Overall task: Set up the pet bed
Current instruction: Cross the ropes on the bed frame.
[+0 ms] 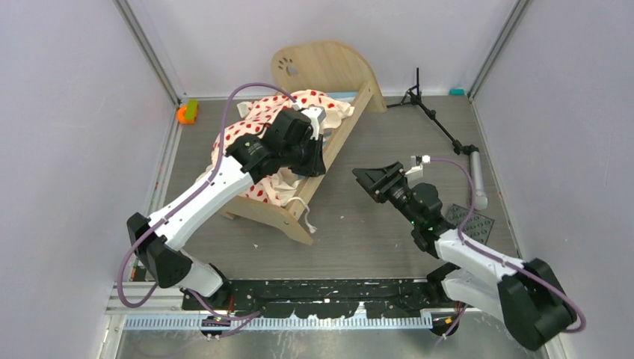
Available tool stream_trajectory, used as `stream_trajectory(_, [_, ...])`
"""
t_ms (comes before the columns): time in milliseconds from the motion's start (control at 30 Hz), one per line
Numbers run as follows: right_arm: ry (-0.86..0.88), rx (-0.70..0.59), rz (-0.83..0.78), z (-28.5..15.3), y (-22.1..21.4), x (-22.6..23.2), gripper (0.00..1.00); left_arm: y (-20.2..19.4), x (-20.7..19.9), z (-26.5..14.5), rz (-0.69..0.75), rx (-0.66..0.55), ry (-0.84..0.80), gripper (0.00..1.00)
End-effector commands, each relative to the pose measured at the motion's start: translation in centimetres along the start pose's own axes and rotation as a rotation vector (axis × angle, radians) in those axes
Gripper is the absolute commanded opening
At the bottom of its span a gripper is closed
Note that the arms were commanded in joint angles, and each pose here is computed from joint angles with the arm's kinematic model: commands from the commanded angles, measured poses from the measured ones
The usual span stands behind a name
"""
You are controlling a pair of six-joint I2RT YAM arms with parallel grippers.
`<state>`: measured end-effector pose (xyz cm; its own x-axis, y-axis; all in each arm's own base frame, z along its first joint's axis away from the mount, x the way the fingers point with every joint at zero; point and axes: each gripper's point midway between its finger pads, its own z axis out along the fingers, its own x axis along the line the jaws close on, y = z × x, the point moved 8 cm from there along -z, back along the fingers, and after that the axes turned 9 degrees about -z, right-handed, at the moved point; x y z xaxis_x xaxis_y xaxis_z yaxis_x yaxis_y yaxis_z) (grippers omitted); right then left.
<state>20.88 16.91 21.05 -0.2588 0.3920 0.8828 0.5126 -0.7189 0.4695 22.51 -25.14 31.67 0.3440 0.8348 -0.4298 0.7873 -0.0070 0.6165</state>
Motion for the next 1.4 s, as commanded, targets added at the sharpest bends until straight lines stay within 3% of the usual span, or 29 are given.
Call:
stream_trajectory(0, [0.271, -0.054, 0.077, 1.3, 1.4, 4.2, 0.59, 4.9, -2.9, -4.9, 0.0, -0.305, -0.183, 0.0])
stream_trajectory(467, [0.358, 0.053, 0.166, 4.2, -2.2, 5.1, 0.55, 5.5, -2.7, -5.3, -0.007, -0.329, -0.193, 0.0])
stream_trajectory(867, [0.309, 0.062, 0.174, 4.5, -3.4, 3.8, 0.47, 5.6, -2.5, -5.4, -0.012, -0.332, -0.194, 0.0])
stream_trajectory(1367, [0.348, 0.095, 0.189, 5.4, -4.2, 4.3, 0.45, 5.5, -2.4, -5.0, -0.015, -0.319, -0.2, 0.0])
